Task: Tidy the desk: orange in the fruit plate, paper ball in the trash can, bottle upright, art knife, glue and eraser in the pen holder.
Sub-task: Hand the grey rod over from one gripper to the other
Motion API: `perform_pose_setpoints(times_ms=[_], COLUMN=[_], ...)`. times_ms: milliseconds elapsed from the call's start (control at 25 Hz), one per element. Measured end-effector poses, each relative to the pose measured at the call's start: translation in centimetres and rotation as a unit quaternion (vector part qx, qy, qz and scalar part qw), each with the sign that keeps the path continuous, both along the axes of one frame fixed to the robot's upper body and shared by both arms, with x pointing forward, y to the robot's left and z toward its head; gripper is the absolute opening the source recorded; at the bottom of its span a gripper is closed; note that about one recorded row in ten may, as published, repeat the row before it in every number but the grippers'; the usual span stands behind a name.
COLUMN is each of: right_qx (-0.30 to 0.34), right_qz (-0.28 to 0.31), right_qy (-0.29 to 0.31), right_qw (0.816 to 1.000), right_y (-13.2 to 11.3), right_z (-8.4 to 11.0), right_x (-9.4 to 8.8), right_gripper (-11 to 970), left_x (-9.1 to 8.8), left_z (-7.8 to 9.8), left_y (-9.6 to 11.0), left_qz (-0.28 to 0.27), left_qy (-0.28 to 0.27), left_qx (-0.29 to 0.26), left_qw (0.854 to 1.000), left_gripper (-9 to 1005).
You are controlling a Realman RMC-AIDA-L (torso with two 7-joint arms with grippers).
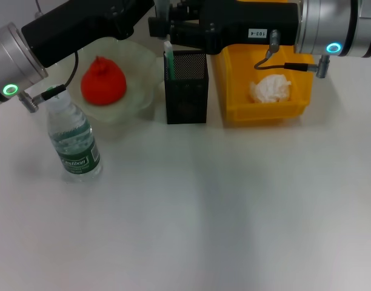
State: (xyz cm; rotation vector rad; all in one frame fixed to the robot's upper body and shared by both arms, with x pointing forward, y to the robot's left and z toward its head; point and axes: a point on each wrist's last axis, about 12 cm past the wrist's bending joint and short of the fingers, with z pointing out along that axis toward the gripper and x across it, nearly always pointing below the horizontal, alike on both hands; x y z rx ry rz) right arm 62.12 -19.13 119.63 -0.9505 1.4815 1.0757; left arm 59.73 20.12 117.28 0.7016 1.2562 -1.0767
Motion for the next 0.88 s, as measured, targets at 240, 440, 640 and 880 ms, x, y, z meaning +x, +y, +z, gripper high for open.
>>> perform_pose_setpoints(times_ms=[240,440,640,880], right_qx=[-0.003,-0.002,-0.002,-0.003], right_qz=[-0.002,-0.005,-0.006,-0.008], right_qy=[-0.001,-0.002,-0.002,-0.003], right_qw=[1.0,1.0,1.0,1.0], right_y=[0.02,-0.18,-0.24,-0.26], right_z=[-0.01,0.01,-0.02,-0.03], right_x=[0.06,0.07,0.06,0.08], right_gripper=[255,207,157,146], left_x=[0.06,0.09,0.09,0.01], left_z=[-0.16,-0.13,-0.17,-0.3], left_y=[-0.05,-0.02,0.02,0.1], left_qz=[0.002,0.005,0.006,0.009], left_qy=[0.002,-0.002,-0.005,-0.006], left_qx=[-0.005,-0.004,-0.003,-0.003], left_qw=[1.0,1.0,1.0,1.0], left_gripper=[129,130,130,129])
